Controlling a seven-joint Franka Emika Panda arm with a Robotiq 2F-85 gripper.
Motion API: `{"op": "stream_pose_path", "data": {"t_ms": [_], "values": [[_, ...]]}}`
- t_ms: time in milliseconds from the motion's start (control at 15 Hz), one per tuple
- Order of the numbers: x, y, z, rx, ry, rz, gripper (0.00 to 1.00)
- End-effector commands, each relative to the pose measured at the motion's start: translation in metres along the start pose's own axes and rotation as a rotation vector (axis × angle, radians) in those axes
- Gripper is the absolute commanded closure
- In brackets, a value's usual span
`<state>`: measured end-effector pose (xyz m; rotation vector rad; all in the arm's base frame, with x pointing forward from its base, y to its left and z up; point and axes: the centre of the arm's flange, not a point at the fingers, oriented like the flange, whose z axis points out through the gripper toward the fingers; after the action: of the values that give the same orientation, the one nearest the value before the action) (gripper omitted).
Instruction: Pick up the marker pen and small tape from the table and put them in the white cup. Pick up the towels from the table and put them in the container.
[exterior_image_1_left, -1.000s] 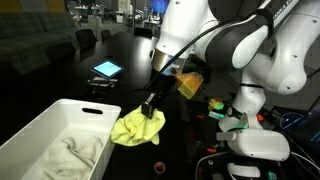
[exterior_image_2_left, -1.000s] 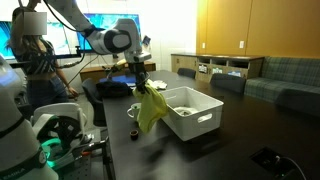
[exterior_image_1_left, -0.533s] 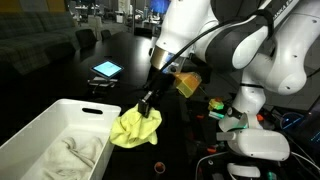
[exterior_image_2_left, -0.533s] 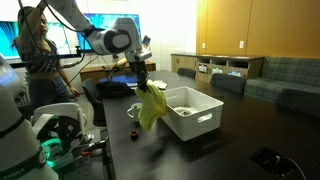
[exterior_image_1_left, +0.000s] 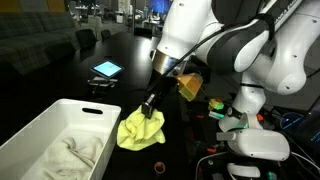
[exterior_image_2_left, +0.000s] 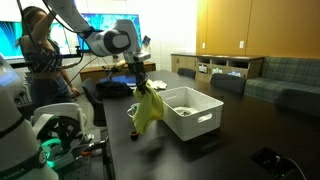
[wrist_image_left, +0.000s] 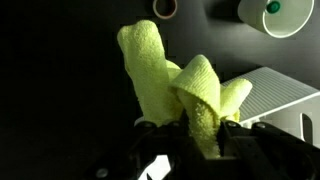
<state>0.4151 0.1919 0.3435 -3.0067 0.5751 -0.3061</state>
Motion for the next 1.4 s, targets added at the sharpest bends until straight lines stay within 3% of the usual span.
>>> {"op": "stream_pose_path", "data": {"t_ms": [0,333,533,600,933,1133,1333], "values": [[0.006,0.006,-0.014,0.051,0.134,0.131,0.87],[0.020,0.008,-0.028,0.153,0.319,0.218,0.87],[0.023,0.008,-0.038,0.207,0.423,0.211,0.87],[0.084,-0.018,-0.078,0.220,0.431,0.220,0.87],[0.150,-0.053,-0.155,0.291,0.576,0.195,0.86],[0.190,-0.084,-0.192,0.300,0.571,0.120,0.88],[0.217,-0.122,-0.193,0.244,0.449,-0.011,0.89]]}}
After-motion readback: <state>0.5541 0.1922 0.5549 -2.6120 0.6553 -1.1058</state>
